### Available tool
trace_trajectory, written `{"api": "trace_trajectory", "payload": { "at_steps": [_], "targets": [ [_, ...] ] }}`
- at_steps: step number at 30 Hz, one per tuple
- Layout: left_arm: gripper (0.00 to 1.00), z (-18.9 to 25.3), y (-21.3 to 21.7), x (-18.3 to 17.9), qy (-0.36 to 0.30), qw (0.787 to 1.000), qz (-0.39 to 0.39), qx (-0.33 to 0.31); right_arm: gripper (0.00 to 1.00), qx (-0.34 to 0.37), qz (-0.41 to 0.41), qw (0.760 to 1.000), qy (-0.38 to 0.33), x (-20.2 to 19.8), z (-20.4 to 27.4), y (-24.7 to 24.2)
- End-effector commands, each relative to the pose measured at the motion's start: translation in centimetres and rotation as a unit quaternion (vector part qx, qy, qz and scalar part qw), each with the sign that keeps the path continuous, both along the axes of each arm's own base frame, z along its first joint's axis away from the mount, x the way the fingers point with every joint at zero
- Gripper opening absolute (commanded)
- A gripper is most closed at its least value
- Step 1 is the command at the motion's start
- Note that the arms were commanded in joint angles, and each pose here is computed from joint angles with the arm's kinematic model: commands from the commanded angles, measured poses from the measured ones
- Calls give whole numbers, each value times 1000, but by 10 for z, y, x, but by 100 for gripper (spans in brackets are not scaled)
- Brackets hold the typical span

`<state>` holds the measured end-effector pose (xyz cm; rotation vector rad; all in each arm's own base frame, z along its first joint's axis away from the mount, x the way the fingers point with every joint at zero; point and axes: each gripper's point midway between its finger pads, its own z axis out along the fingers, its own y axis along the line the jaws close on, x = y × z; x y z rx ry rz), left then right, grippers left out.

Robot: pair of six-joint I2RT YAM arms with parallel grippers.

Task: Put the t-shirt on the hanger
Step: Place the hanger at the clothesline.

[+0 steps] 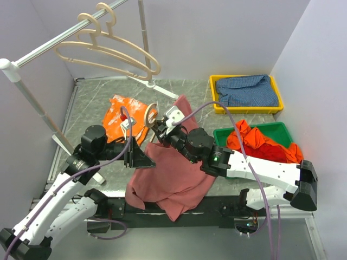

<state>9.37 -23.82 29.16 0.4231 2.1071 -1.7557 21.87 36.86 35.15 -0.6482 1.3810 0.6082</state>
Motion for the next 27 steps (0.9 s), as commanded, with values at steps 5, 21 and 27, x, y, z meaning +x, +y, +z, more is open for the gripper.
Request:
{"api": "trace_trajectory", "payload": {
  "at_steps": [5,21,27],
  "targets": [
    [1,28,1,-7,1,998,15,-56,0,119,14,992,-42,-13,60,-5],
    [1,25,19,-29,26,999,36,-16,69,160,-40,986,2,-19,78,-39],
    [1,39,25,-31,35,997,66,-19,74,257,-129,957,43,-12,79,-105]
  ]
}}
